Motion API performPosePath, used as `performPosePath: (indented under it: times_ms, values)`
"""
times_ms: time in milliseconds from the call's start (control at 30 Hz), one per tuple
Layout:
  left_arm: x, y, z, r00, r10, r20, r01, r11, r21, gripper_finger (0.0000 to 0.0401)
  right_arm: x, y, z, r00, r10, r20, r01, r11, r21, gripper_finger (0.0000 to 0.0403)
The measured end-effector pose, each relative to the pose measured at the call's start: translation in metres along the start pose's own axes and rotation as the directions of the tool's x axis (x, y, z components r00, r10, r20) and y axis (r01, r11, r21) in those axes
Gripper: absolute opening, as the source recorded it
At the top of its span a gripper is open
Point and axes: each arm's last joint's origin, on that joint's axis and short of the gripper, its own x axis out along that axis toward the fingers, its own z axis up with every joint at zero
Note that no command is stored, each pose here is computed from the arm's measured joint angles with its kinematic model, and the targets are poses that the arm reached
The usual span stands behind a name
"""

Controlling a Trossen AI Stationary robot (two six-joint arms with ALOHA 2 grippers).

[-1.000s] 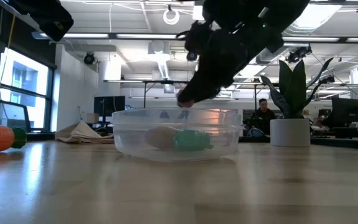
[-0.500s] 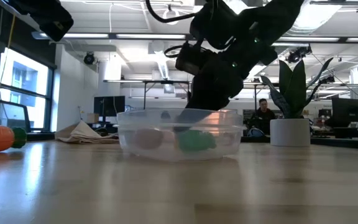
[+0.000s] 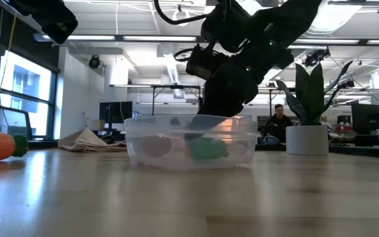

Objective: Pick and placing Produce into tupperware
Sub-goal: Put the small peach into the transparent bin

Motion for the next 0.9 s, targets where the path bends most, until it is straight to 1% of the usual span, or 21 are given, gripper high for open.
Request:
performPosePath:
  times_ms: [167, 500, 733, 833, 900]
  values:
    - [0.000, 0.000, 0.000, 1.000, 0.000, 0.000, 0.000, 1.000, 0.000, 0.0005, 0.000, 0.000, 0.000, 1.000, 0.000, 0.000, 0.000, 1.000, 0.000, 0.0126]
    - [0.000, 0.000, 0.000, 1.000, 0.000, 0.000, 0.000, 1.000, 0.000, 0.0005, 0.000, 0.000, 0.000, 1.000, -0.010, 0.004, 0.010, 1.000, 0.000, 0.0148]
    - [0.000, 0.000, 0.000, 1.000, 0.000, 0.000, 0.000, 1.000, 0.000, 0.0005, 0.000, 0.000, 0.001, 1.000, -0.009, 0.005, 0.009, 1.000, 0.000, 0.0150]
    - [0.000, 0.000, 0.000, 1.000, 0.000, 0.000, 0.000, 1.000, 0.000, 0.0005, -0.003, 0.001, 0.003, 1.000, 0.015, 0.016, -0.016, 1.000, 0.024, 0.0149]
    - [0.000, 0.000, 0.000, 1.000, 0.000, 0.000, 0.000, 1.000, 0.000, 0.0005, -0.013, 0.003, 0.011, 0.998, 0.050, 0.039, -0.051, 0.998, 0.023, 0.0149]
